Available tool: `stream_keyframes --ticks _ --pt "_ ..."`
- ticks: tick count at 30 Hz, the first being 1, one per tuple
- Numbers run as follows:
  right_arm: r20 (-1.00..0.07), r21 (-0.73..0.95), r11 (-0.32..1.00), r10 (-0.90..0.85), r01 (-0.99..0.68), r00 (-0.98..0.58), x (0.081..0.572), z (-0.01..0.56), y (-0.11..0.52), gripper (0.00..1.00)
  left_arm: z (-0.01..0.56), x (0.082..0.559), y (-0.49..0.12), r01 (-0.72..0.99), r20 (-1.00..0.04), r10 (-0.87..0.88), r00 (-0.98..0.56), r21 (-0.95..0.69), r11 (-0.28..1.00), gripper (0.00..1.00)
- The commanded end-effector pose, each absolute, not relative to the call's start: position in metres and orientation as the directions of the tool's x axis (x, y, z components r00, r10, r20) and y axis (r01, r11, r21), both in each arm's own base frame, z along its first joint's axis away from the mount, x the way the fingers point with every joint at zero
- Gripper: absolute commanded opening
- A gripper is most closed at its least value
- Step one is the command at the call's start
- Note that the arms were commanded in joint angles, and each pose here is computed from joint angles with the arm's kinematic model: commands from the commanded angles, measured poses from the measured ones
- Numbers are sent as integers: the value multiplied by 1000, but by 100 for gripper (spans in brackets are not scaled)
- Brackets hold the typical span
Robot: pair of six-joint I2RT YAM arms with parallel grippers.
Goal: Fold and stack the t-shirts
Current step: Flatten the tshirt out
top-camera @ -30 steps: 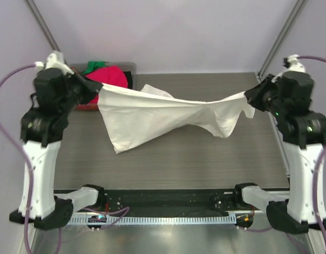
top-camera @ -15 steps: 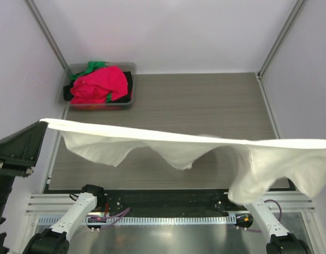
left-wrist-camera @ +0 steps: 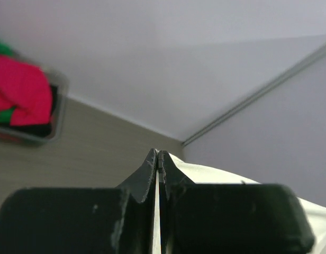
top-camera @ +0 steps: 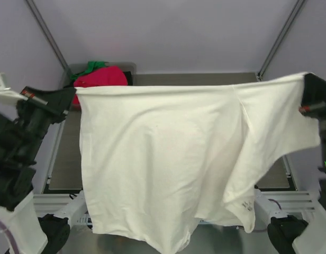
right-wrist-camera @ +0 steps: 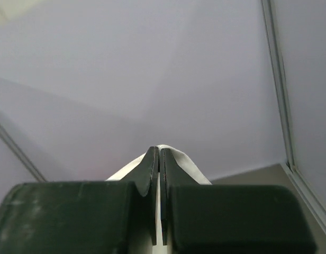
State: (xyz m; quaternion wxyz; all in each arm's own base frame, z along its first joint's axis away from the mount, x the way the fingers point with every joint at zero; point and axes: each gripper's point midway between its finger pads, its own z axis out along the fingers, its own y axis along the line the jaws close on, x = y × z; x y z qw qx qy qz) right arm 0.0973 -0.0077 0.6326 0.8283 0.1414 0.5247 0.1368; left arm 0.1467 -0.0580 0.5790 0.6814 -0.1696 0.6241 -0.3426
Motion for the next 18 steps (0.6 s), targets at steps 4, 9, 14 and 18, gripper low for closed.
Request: stream_keyframes --ticks 4,9,14,18 --pt "-966 246 925 259 290 -6 358 494 -20 1 424 295 -20 -334 -785 -599 -158 -528 781 0" --pt "-916 108 942 219 318 -336 513 375 -8 26 274 382 1 -537 -670 -613 -418 -362 762 2" --pt "-850 101 941 251 324 -463 540 337 3 72 224 400 -5 -487 -588 -558 -586 -295 822 80" --pt "-773 177 937 321 301 -547 508 258 22 72 211 386 -9 -466 -584 -553 -595 -310 829 94"
